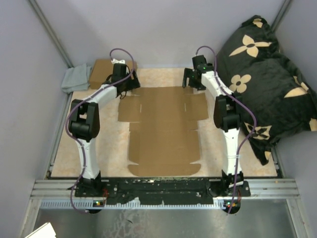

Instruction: Fold the paper box

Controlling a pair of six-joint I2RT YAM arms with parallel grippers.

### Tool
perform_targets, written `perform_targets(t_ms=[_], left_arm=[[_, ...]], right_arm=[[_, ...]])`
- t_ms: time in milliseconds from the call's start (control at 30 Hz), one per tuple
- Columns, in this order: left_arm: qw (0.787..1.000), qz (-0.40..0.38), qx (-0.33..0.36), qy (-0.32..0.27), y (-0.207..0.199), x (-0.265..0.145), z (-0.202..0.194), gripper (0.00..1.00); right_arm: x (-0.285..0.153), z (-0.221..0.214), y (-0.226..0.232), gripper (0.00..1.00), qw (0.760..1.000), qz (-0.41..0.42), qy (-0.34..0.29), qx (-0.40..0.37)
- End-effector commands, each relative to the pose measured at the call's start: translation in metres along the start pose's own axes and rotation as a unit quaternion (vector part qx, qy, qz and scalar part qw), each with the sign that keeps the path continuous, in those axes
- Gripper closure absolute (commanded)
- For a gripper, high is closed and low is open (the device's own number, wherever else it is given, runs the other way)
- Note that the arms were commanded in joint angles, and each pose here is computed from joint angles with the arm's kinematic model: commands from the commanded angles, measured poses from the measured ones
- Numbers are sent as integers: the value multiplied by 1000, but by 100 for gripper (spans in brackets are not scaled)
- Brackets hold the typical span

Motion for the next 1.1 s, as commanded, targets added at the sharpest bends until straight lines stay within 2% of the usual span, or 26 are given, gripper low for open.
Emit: perform_targets(t_ms=[0,367,533,767,1067], left_arm=[[1000,-13,-3,6,2,11,-4,13],[999,-22,-10,44,4,29,-24,16],[997,-34,-18,62,3,32,-35,24],[996,-58,-29,66,-2,34,-41,41],[995,-72,-37,63,-6,34,-42,47]], right_arm=[[-20,42,6,15,998,7,-59,-4],[-21,42,6,16,998,8,-61,-8],[-22,40,6,16,998,9,-61,-7],[-22,33,7,16,998,14,-55,-6],[-25,30,8,16,998,20,-55,-7]])
Point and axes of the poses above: each gripper's point midway between its finger pads, its own x axis out along the fingers, its own y axis along the line the jaws close on, z = x × y, the point moved 3 cm from there along -x, back along the fingers, and after that the axes turned 9 degrees about -x, right-handed, at the moved point
